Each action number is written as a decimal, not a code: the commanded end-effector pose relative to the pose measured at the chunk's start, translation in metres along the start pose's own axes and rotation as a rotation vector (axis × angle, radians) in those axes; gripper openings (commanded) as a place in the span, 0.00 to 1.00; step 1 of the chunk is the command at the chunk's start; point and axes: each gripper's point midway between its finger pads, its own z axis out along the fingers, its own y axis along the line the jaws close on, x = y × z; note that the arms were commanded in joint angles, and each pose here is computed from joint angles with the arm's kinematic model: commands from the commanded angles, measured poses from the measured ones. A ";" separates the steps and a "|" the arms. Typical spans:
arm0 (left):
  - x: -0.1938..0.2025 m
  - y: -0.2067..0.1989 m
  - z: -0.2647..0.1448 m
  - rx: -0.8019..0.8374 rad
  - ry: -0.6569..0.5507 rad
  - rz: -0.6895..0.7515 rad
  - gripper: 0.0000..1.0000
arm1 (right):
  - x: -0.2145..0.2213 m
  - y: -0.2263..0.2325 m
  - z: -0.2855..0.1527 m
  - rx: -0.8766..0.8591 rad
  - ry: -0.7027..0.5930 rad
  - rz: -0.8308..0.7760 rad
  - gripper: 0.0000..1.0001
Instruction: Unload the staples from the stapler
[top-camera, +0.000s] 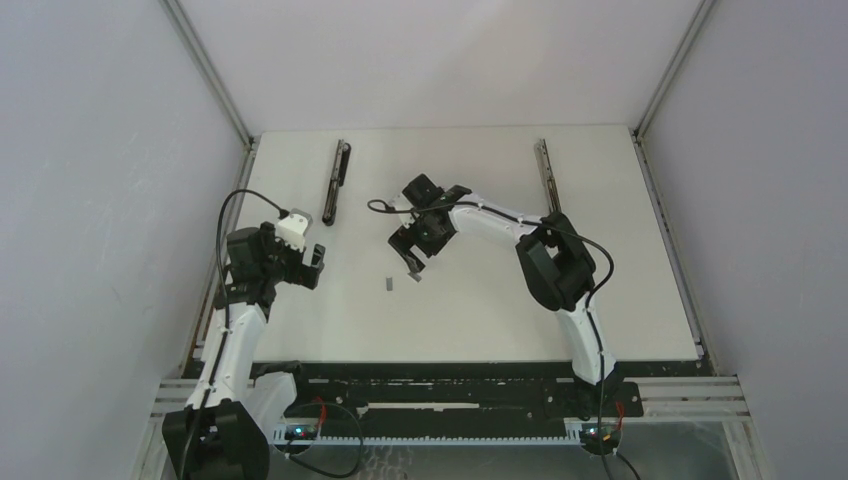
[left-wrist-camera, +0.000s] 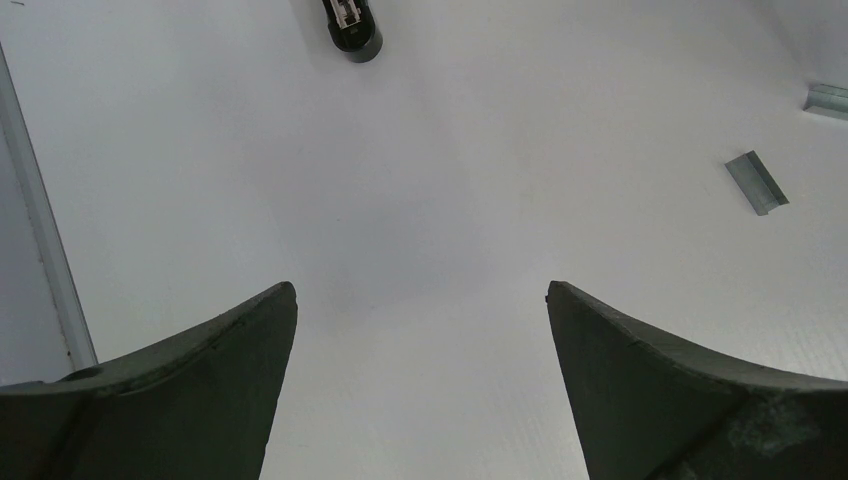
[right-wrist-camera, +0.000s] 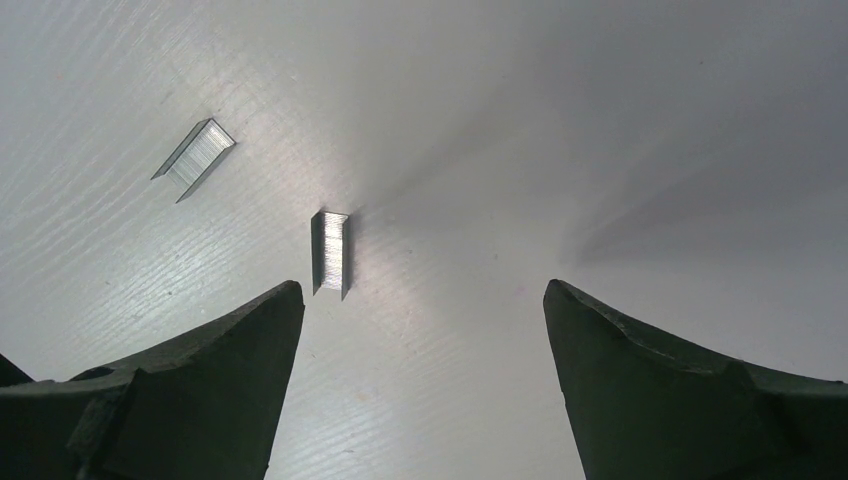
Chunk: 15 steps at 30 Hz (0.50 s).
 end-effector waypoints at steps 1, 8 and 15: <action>-0.009 0.003 -0.003 -0.001 -0.038 0.029 1.00 | -0.002 0.002 0.005 0.033 0.008 -0.031 0.91; -0.009 0.003 -0.003 -0.001 -0.040 0.030 1.00 | 0.002 -0.002 0.012 0.065 0.026 -0.043 0.90; -0.010 0.002 -0.003 0.001 -0.041 0.031 1.00 | 0.001 -0.002 0.012 0.063 0.026 -0.040 0.87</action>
